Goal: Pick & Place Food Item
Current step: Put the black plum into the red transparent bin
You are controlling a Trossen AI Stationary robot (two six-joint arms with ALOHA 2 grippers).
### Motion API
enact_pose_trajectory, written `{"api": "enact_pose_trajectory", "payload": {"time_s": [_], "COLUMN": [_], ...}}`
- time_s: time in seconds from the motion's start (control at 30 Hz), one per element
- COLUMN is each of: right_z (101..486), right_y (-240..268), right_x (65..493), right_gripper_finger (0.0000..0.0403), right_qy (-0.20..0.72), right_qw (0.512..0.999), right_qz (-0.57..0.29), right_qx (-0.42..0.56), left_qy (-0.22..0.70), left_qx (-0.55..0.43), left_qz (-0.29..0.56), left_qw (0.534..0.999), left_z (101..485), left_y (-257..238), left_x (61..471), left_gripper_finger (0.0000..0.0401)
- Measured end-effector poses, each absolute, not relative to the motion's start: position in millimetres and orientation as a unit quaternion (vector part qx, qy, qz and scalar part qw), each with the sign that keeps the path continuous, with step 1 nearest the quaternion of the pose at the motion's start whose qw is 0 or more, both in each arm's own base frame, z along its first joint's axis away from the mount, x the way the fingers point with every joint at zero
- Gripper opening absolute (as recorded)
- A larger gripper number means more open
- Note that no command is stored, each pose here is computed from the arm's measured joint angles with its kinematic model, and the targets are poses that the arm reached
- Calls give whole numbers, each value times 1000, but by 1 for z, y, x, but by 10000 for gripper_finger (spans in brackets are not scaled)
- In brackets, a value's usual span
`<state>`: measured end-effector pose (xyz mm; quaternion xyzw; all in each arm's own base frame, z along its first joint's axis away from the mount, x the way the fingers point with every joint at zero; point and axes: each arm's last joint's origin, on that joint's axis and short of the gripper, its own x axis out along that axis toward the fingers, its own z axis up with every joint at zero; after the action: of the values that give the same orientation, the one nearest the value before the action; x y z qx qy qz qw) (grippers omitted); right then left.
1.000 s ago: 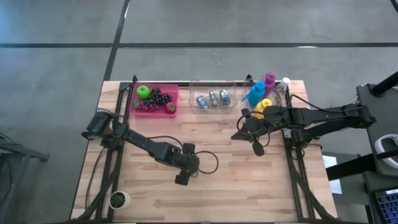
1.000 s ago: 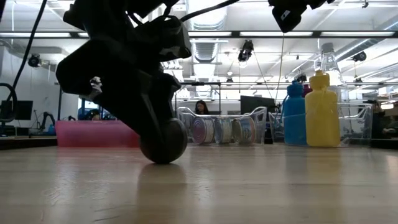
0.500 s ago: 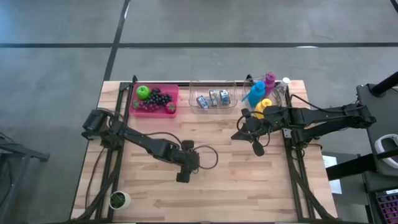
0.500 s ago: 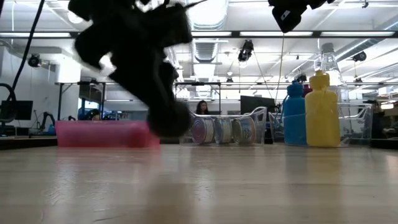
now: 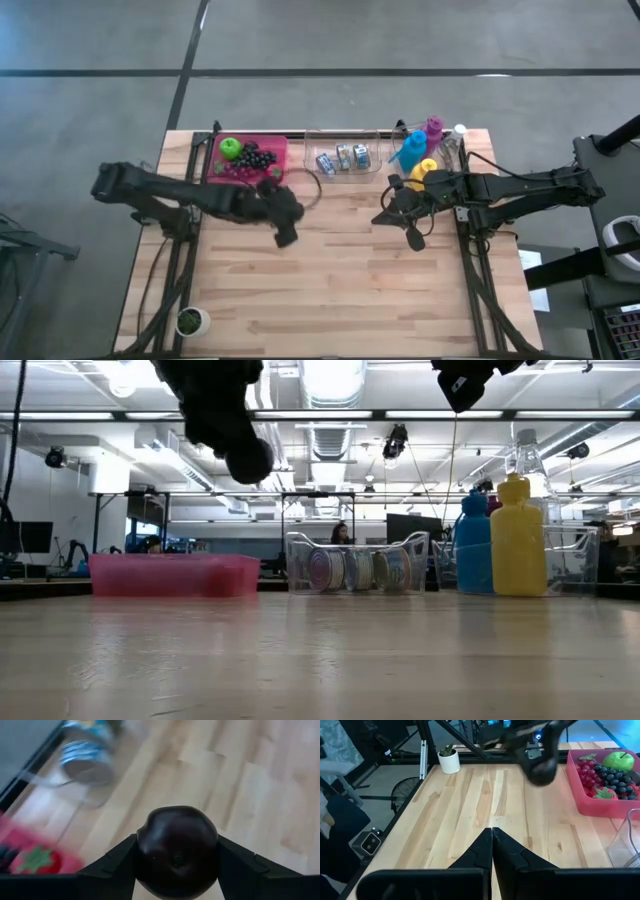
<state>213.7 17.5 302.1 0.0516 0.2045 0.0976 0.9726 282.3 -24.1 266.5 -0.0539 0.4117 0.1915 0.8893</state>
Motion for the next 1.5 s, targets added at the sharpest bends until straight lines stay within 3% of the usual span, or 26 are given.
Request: {"api": "enact_pose_trajectory", "payload": {"time_s": [0.37, 0.73, 1.23, 1.5], "right_z": [302, 302, 302, 302], "right_y": [18, 17, 18, 18], "right_x": [214, 214, 214, 214], "right_gripper_finger": [8, 8, 8, 8], "right_qy": [204, 204, 204, 204], "right_qw": [973, 973, 973, 973], "right_qz": [97, 97, 98, 98], "right_qx": [52, 52, 52, 52], "left_qy": [384, 417, 376, 358], "left_qx": [-199, -273, -323, -334], "left_qz": [370, 480, 504, 531], "left_qw": [823, 721, 707, 691], "left_z": [286, 235, 195, 193], "left_y": [58, 120, 122, 125], "left_x": [244, 215, 204, 201], "left_gripper_finger": [214, 216, 219, 280]}}
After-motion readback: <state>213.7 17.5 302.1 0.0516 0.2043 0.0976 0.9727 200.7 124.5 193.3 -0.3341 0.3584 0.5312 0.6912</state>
